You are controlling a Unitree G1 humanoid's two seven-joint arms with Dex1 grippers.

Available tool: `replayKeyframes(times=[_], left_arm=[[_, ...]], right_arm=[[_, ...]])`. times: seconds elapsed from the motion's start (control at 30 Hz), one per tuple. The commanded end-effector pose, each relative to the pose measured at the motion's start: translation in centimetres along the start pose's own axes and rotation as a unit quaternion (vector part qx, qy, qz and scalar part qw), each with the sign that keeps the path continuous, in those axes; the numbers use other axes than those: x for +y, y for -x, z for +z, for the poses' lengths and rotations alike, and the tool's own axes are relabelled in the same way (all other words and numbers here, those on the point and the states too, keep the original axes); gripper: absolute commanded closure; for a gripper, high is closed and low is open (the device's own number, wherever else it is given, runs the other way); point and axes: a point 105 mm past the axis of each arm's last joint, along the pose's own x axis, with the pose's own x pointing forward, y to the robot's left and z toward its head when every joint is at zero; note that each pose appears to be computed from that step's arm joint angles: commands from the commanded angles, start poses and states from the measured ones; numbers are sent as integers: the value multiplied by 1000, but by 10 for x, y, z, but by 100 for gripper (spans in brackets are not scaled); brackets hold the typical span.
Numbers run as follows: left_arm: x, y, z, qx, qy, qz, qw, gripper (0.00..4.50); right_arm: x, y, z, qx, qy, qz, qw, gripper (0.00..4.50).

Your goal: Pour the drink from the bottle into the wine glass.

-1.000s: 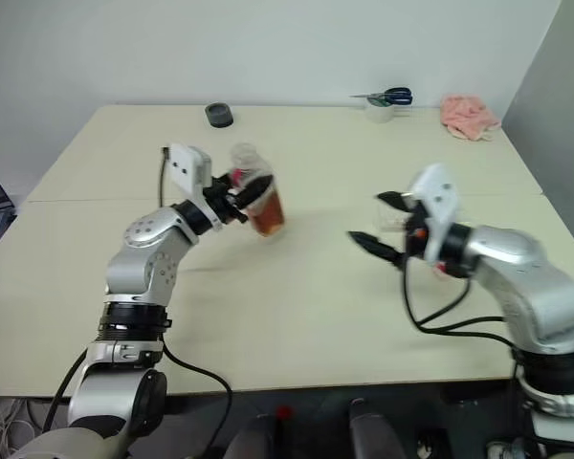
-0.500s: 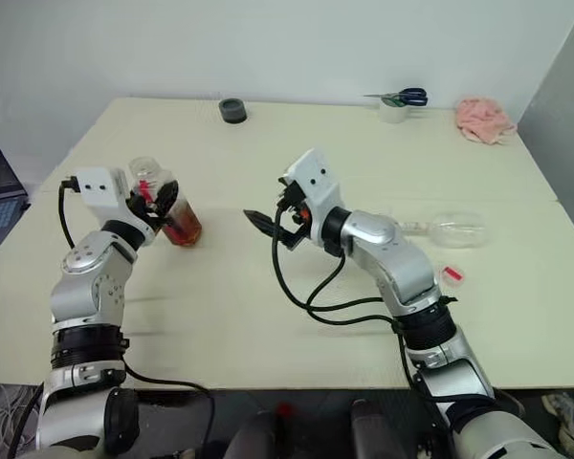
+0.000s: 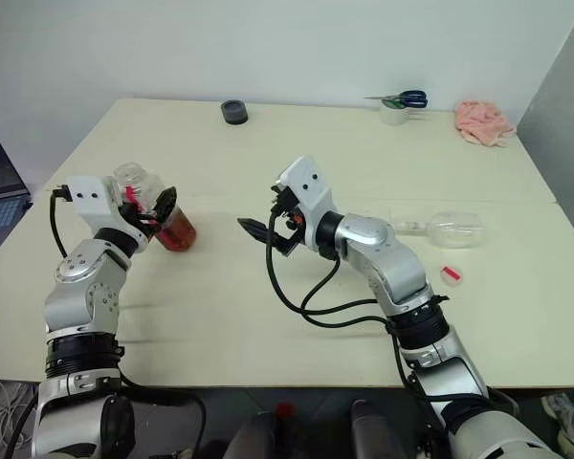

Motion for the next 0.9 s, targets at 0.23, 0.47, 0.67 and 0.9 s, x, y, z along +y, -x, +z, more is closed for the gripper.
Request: replayKeyframes(times=[0.23,0.47,0.67,0.9], left_arm=[[-1,19,-6,9,-48,-15,999,2],[4,38,-20,33,-55,-12,998,2],[-1,71,-33,48,-45,-47,997,2],[-54,117,-49,82,-44,-207,974,2]], right_arm=[[-9,6,14,-19,27,-7,999,0],[-18,17,11,-10,24,-16,1000,0],[-48,66,-9,39,12,-67,997,0],[-62,118,-37,52,-90,-153,983,0]])
